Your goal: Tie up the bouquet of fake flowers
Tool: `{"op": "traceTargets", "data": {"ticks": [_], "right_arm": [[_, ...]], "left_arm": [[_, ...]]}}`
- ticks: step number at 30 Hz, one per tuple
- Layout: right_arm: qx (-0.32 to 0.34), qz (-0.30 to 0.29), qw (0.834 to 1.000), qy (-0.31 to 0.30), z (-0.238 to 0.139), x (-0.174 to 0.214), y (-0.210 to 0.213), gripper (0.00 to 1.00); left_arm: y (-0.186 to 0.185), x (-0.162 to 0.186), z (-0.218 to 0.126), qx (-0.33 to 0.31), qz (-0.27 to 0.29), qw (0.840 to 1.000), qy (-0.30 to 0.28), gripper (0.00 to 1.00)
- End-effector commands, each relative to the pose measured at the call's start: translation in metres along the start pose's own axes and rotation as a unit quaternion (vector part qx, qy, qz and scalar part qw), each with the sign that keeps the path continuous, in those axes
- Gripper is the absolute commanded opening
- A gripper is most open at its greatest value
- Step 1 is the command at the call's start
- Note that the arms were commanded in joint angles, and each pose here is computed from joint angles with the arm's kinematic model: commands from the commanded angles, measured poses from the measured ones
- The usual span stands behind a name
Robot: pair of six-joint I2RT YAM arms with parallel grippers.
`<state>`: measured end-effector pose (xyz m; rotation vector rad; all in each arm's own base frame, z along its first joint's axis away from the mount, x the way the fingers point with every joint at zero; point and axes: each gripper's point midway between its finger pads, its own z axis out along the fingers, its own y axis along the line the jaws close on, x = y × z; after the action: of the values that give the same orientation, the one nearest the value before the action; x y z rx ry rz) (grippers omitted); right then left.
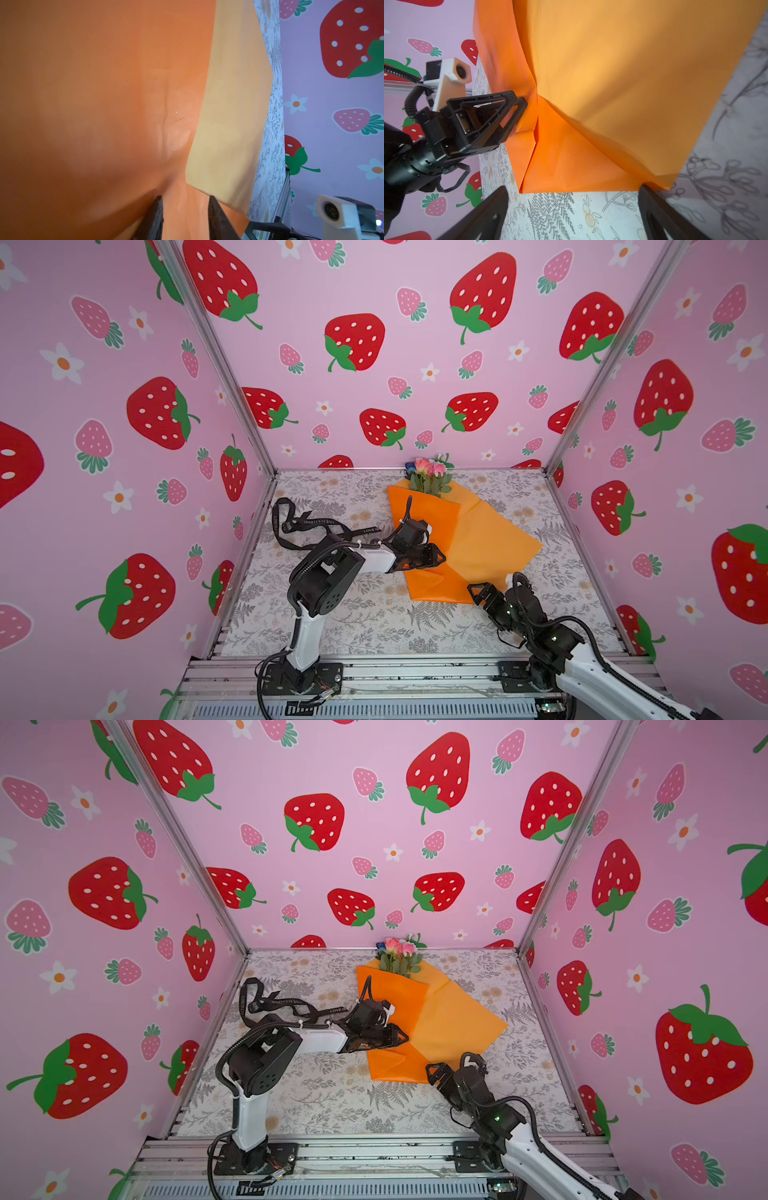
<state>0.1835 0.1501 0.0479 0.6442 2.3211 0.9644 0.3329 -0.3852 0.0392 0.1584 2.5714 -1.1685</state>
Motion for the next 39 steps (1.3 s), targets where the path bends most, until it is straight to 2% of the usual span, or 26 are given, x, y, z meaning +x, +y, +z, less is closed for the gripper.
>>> {"op": "traceTargets", "data": {"ticks": [1, 7, 12, 17, 19, 22, 29, 39], "right_arm": [[0.058, 0.000, 0.998, -0.010, 0.005, 0.002, -0.037, 1.00], [0.066, -0.033, 0.997, -0.034, 0.006, -0.010, -0.035, 1.00], [0.101, -0.063, 0.991, -0.053, -0.008, -0.034, -0.023, 1.00], [0.115, -0.054, 0.992, -0.021, -0.011, -0.037, -0.021, 1.00], [0.115, -0.044, 0.992, 0.001, -0.010, -0.032, -0.024, 1.00], [0.128, -0.049, 0.991, 0.001, -0.011, -0.038, -0.030, 1.00], [0.155, -0.055, 0.986, 0.018, -0.010, -0.046, -0.045, 1.00], [0.107, -0.030, 0.993, 0.027, 0.001, -0.042, -0.034, 1.00]], "left_arm": [[0.004, 0.006, 0.005, 0.000, -0.003, 1.000, 0.007, 0.37], [0.005, 0.007, 0.006, -0.002, -0.003, 1.000, 0.011, 0.37], [-0.002, 0.008, -0.001, 0.006, 0.000, 1.000, 0.011, 0.37], [-0.019, 0.008, -0.012, 0.019, 0.023, 1.000, 0.009, 0.37], [-0.026, 0.015, -0.016, 0.018, 0.040, 0.999, 0.018, 0.37], [-0.036, 0.030, -0.022, 0.014, 0.070, 0.997, 0.035, 0.37], [-0.041, 0.069, -0.022, -0.030, 0.147, 0.986, 0.074, 0.37], [-0.016, 0.088, -0.012, -0.085, 0.154, 0.979, 0.101, 0.34]]}}
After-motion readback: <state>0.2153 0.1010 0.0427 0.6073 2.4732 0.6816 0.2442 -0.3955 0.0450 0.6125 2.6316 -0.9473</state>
